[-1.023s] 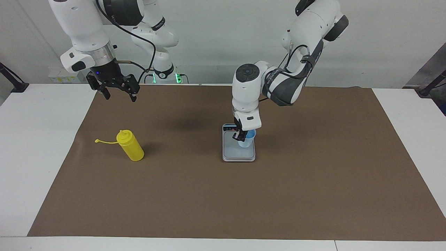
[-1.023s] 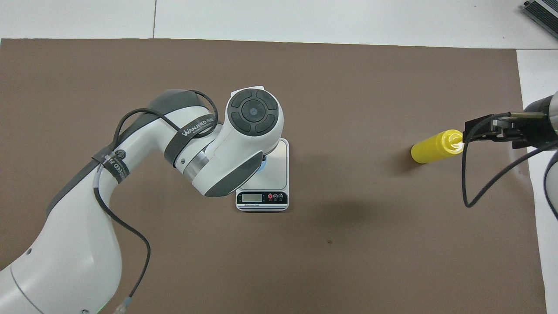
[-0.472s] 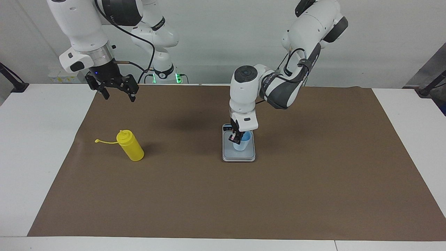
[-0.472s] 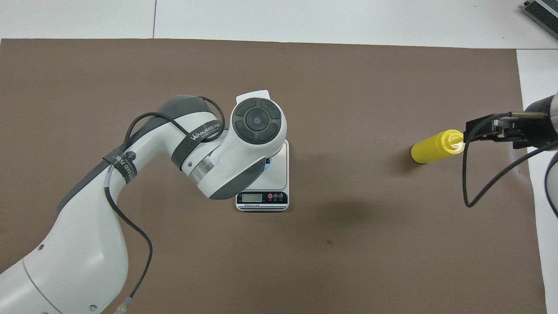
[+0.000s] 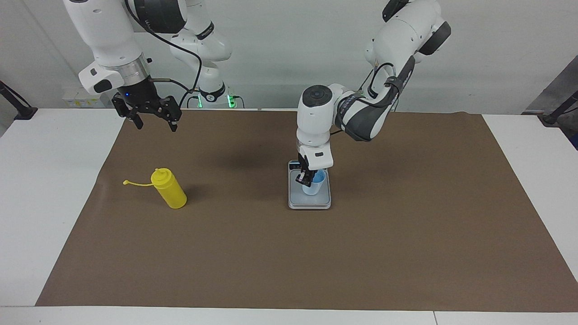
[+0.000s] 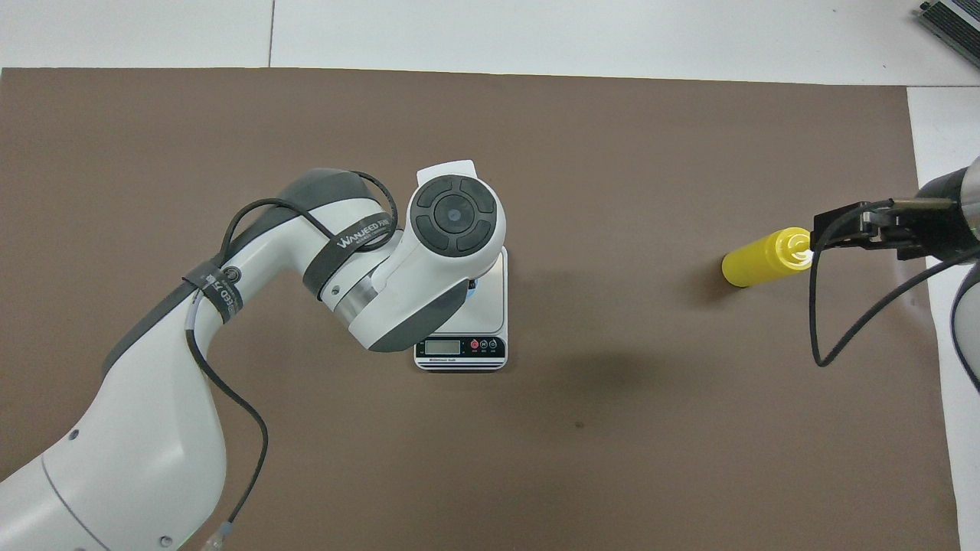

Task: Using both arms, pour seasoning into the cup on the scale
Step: 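Lower the blue cup onto the scale with the left gripper, then open the left gripper and withdraw it from the cup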

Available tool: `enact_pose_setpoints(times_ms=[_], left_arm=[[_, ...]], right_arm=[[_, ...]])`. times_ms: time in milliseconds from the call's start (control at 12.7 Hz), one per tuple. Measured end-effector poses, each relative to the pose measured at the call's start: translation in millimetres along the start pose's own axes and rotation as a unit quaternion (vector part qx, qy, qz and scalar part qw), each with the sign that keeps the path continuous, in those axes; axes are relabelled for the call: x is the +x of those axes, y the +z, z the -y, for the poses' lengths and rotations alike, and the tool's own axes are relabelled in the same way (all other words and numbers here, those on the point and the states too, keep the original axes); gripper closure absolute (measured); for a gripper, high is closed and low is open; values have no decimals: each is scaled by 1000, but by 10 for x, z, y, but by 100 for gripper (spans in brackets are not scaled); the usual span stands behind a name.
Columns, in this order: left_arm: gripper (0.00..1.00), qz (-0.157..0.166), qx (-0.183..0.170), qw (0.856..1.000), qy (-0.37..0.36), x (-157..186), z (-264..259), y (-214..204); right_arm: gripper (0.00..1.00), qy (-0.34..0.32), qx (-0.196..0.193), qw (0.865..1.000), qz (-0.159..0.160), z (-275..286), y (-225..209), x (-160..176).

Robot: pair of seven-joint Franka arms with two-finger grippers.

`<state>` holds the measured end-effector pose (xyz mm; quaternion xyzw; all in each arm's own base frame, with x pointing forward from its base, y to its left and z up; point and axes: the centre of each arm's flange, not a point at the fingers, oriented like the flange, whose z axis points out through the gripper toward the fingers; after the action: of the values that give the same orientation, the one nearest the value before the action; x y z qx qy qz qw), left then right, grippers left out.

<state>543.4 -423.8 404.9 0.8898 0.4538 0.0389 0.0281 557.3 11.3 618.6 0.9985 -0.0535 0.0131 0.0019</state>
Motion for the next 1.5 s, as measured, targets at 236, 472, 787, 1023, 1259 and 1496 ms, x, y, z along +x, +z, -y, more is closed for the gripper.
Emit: enact_pose_setpoints(times_ms=[236,472,787,1023,1259,1496], left_arm=[[96,-1,2,1000,1,-6,5,-1],[96,-2,7,1000,3,-21,18,-3],[96,-3,12,1000,3,-19,27,1],[95,-4,15,1000,3,-24,36,4],[66,-6,22,1000,4,-26,56,35],[57,-6,24,1000,3,-14,59,35]], right_arm=[[0,0,0,1000,0,0,0,0],[0,0,0,1000,0,0,0,0],[0,0,0,1000,1,0,10,-1],[0,-5,-1,1000,6,0,56,-16],[0,-40,-1,999,-1,-29,154,-42],[0,-85,-1,996,-21,-219,311,-63]])
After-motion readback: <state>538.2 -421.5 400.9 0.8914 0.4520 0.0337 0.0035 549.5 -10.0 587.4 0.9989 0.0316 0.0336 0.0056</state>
